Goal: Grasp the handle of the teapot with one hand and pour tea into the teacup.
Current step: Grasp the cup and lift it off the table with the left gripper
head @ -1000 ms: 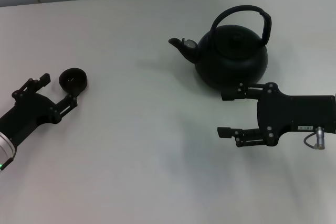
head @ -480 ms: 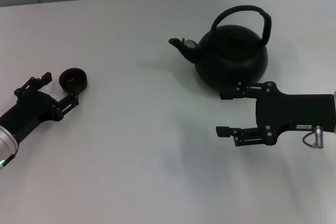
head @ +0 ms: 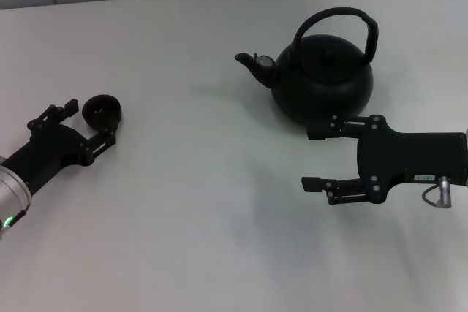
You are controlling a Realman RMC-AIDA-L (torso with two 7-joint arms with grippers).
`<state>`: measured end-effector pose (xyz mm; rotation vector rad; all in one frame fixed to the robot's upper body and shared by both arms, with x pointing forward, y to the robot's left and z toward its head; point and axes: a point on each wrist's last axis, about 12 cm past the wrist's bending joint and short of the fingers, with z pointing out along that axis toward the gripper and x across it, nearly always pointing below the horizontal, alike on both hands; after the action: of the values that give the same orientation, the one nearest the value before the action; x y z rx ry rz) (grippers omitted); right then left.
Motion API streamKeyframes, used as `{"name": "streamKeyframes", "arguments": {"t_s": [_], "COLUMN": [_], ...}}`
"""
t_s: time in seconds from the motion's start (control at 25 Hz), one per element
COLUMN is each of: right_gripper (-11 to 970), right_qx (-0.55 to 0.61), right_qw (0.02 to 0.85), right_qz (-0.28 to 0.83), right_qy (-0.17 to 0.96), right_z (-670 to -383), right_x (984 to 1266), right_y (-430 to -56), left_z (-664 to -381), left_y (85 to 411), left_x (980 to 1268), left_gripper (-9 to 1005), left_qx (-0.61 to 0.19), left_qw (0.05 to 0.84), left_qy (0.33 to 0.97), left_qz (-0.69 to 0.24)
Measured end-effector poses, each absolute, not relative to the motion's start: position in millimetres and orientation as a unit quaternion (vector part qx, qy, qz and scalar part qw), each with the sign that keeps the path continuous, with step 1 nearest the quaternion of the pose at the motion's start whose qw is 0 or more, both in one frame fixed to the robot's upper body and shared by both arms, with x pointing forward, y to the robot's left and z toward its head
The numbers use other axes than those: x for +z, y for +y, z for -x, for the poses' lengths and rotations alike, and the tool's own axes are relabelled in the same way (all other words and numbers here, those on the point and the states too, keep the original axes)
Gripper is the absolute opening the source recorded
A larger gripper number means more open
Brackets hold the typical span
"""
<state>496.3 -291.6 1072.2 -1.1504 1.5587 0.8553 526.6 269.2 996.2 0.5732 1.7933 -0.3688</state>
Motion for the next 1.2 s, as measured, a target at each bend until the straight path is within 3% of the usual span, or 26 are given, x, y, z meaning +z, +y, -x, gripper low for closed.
{"name": "streamKeyframes", "arguments": {"t_s": [1.2], "right_gripper": [785], "right_qx": [0.356], "right_qw": [0.491], "right_qz": [0.475], "right_qy": [0.638], "right_z": [-496.1], "right_x": [1073.0], "right_y": [-290.3], "left_z": [-530.2], "left_y": [266.1], "left_x": [997.1], "left_gripper": [713], "left_qx": [-0.157], "left_qw": [0.571], "left_qy": [0.765], "left_qz": [-0.252]}}
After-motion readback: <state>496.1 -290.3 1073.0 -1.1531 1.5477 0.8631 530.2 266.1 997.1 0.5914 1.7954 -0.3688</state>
